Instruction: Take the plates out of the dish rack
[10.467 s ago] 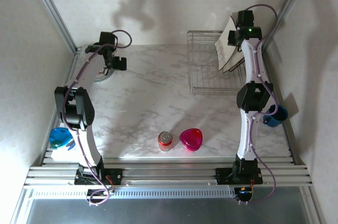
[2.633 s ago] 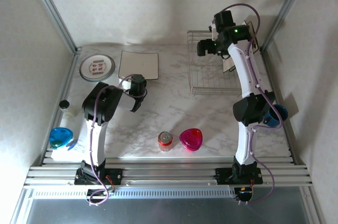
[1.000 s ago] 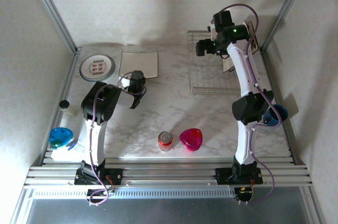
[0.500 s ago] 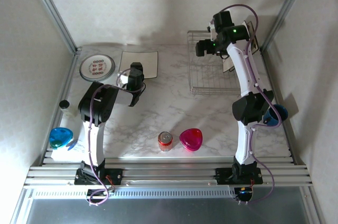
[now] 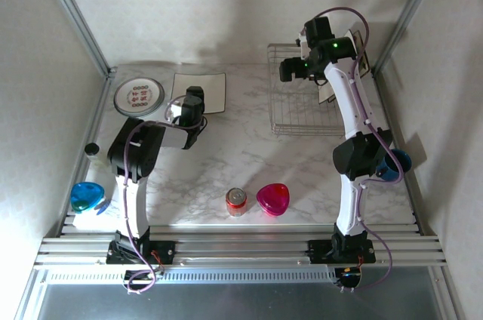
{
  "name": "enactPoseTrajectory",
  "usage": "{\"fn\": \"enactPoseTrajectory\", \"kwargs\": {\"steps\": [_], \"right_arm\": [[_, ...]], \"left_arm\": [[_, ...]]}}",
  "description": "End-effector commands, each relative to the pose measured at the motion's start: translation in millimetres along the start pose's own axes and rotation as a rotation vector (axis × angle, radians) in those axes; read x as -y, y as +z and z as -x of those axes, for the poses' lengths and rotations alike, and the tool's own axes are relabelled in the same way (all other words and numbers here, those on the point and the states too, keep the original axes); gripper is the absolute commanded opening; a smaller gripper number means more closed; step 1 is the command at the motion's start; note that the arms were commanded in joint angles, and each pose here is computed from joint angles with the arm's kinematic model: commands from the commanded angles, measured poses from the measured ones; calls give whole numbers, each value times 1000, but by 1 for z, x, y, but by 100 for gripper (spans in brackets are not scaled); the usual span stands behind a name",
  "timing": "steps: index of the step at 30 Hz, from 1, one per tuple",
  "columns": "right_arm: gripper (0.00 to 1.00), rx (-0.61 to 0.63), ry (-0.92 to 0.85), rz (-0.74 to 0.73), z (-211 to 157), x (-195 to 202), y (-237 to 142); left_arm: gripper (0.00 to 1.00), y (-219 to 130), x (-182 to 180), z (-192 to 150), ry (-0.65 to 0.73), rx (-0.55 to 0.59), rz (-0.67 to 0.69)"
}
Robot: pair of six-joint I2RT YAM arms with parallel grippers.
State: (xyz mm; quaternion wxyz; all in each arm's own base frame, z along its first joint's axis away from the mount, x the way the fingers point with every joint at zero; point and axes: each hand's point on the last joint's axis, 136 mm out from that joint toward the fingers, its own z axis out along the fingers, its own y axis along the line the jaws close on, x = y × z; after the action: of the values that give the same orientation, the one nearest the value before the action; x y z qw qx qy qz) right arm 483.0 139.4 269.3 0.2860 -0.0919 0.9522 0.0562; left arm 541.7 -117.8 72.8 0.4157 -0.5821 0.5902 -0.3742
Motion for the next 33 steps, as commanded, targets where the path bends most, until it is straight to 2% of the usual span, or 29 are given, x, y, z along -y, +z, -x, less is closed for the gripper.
{"fn": "enactPoseTrajectory", "kwargs": {"steps": [1,29,33], "right_arm": [[99,48,-7,33,7,-9,-20],[99,62,-9,50,6,-12,-17],[99,68,-11,52,6,-12,-20]], "left_arm": [[99,-10,-29,3,68,-17,124],[100,-35,-54,2,71,-78,227],[100,-33,-50,-1,84,-114,230]]}}
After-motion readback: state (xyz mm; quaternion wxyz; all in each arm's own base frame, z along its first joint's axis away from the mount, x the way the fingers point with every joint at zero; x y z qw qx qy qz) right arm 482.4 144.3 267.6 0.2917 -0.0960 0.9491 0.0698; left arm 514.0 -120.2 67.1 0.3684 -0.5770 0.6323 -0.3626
